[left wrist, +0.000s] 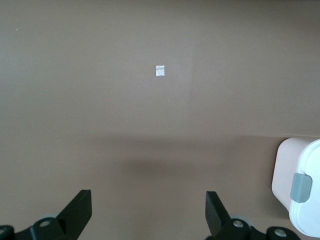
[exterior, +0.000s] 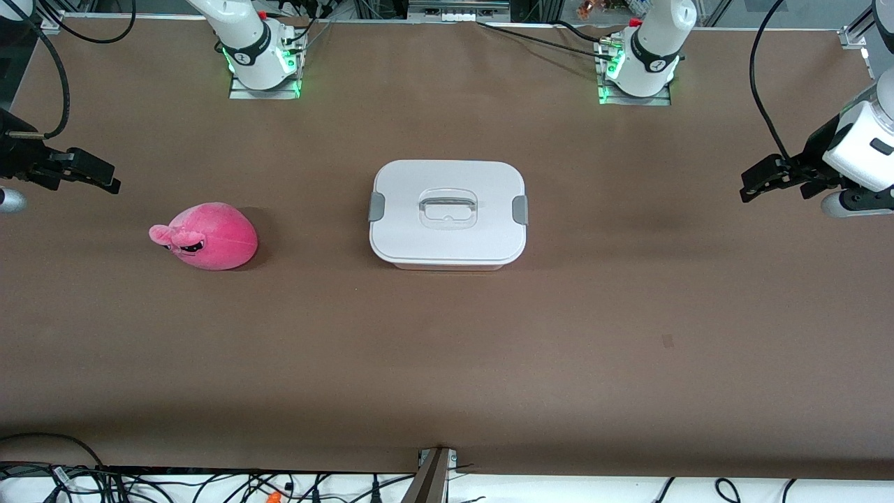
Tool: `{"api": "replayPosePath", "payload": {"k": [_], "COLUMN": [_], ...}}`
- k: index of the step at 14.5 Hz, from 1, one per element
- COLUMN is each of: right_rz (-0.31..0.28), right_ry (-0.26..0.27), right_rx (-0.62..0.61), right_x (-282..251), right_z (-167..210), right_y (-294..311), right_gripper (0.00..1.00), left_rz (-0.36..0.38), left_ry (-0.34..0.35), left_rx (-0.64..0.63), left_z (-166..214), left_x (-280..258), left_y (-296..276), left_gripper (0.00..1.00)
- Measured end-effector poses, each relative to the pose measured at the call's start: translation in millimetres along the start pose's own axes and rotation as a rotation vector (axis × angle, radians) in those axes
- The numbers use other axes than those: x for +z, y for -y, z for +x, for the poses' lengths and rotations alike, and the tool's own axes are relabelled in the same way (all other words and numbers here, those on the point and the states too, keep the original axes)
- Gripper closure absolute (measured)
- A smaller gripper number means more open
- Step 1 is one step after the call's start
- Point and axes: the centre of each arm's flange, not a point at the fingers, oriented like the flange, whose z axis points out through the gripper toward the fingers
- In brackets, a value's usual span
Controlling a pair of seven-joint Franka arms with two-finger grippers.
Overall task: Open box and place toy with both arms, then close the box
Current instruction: 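Move the left gripper over the white box lid handle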
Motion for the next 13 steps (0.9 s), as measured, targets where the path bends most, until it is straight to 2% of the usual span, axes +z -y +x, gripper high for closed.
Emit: {"api": "replayPosePath", "payload": {"k": [10, 13], "right_rz": [0.0, 0.0], "right_ry": [0.0, 0.0], "right_rx": [0.0, 0.001], "right_x": [0.1, 0.1], "right_z": [0.1, 0.1], "right_y": [-0.2, -0.9], "right_gripper": [0.0, 0.0], "left_rz": [0.003, 0.005], "left_ry": [0.021, 0.037], "left_rx": [0.003, 0.05], "left_z": [0.8, -4.3], "left_x": [6.0, 8.4], "left_y": [-2.0, -25.8], "left_gripper": [0.0, 0.0]}}
